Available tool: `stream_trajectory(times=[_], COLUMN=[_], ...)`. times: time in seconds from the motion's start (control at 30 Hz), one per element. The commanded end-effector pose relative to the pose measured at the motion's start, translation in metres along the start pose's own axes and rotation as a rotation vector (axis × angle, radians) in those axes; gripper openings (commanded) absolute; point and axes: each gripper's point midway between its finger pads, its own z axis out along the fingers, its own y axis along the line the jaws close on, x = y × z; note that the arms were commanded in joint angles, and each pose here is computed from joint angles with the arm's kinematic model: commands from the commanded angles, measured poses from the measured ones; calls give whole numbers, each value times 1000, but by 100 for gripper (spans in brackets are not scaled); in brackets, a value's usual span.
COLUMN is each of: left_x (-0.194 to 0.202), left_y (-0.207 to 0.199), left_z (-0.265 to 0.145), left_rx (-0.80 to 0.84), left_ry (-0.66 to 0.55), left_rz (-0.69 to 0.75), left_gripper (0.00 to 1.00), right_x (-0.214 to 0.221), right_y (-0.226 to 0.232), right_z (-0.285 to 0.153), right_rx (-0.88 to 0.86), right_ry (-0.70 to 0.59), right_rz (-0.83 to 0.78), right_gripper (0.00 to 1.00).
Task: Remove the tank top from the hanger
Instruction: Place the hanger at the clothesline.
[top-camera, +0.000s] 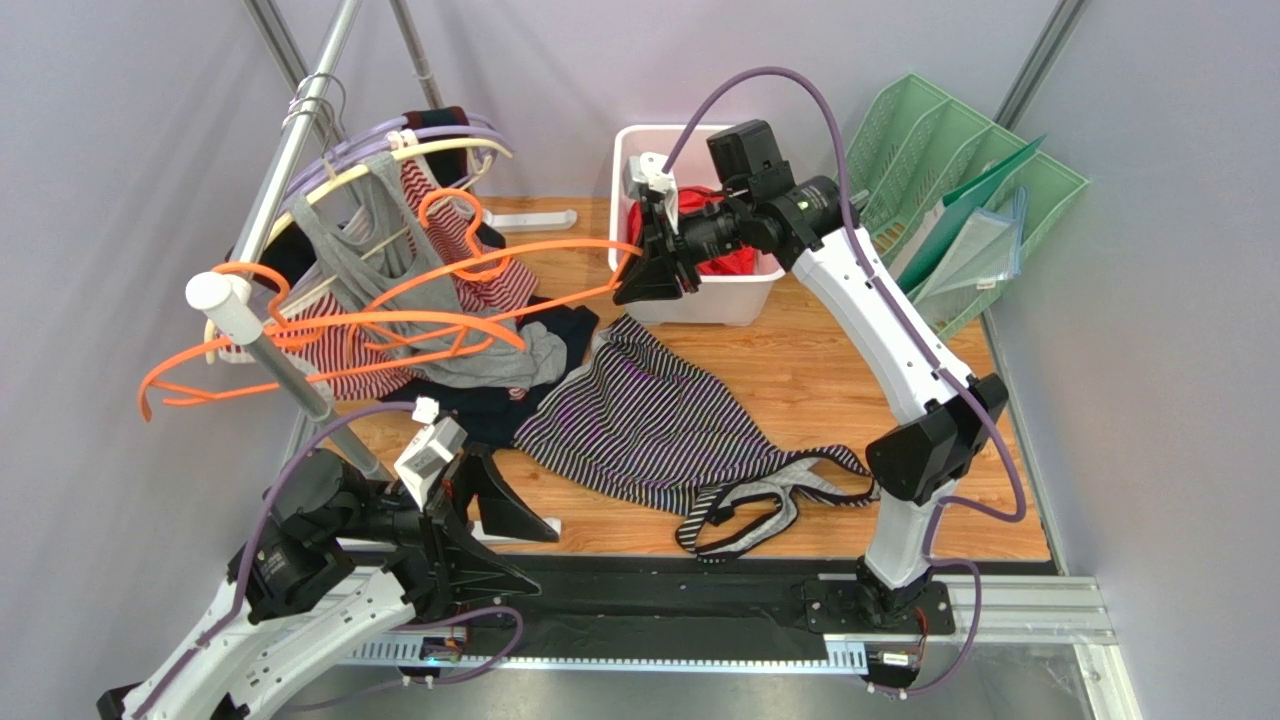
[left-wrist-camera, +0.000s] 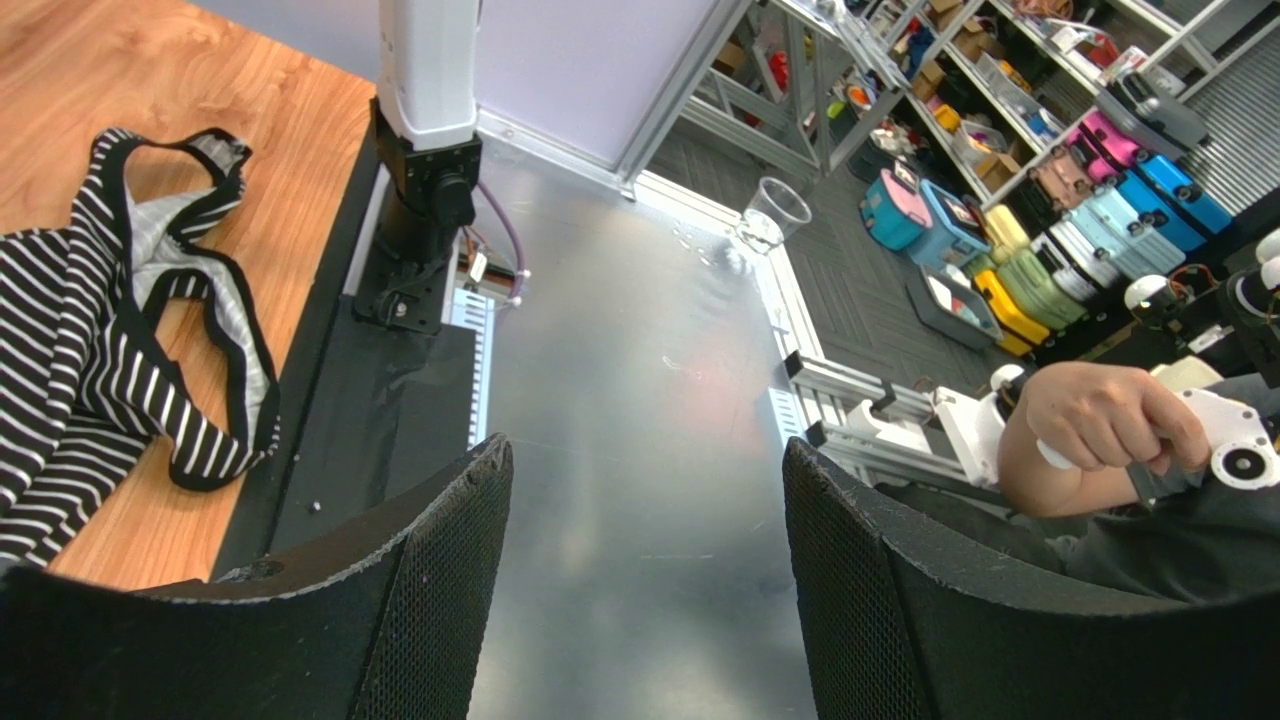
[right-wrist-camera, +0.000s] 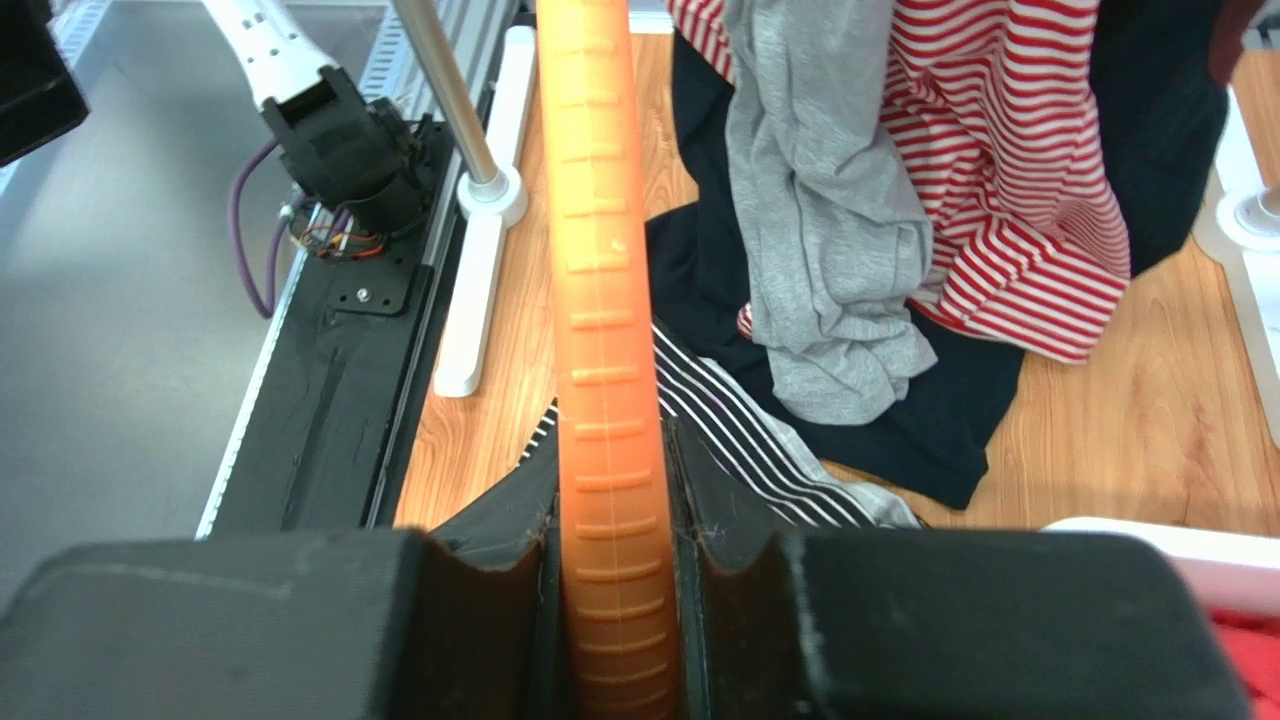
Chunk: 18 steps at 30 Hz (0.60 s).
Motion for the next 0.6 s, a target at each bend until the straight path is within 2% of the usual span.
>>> stream_trajectory(times=[0.0,0.23,0.3,0.33,0.37,0.47,0.57], left_x=[-3,-2,-2,-3,-3,-4,-3], left_y=[-3,3,3,2,3,1,-2], left_z=[0,3,4,4,4,3,1], left_rx=[10,0,-1,2,0,1,8], left_ry=[-9,3,5,3,3,-2,-11], left_rz=[13,7,5,6,4,5,8], left_gripper=[71,71,71,71,71,71,71], right_x=[-24,-37,-52,-50,-64,-79,-95], right_y=[21,38,32,30,16,11,17], right_z=[-5,-11,-7,-2,1,11,22], right_rx=[-93,-139,-103,-93,-30,13,-7], right_ry=[-67,-105,-131,-132,-165,-210,-228], right_rz=[-104,-127,-156,-76,-128,-115,-112], right_gripper=[0,0,0,0,0,0,0])
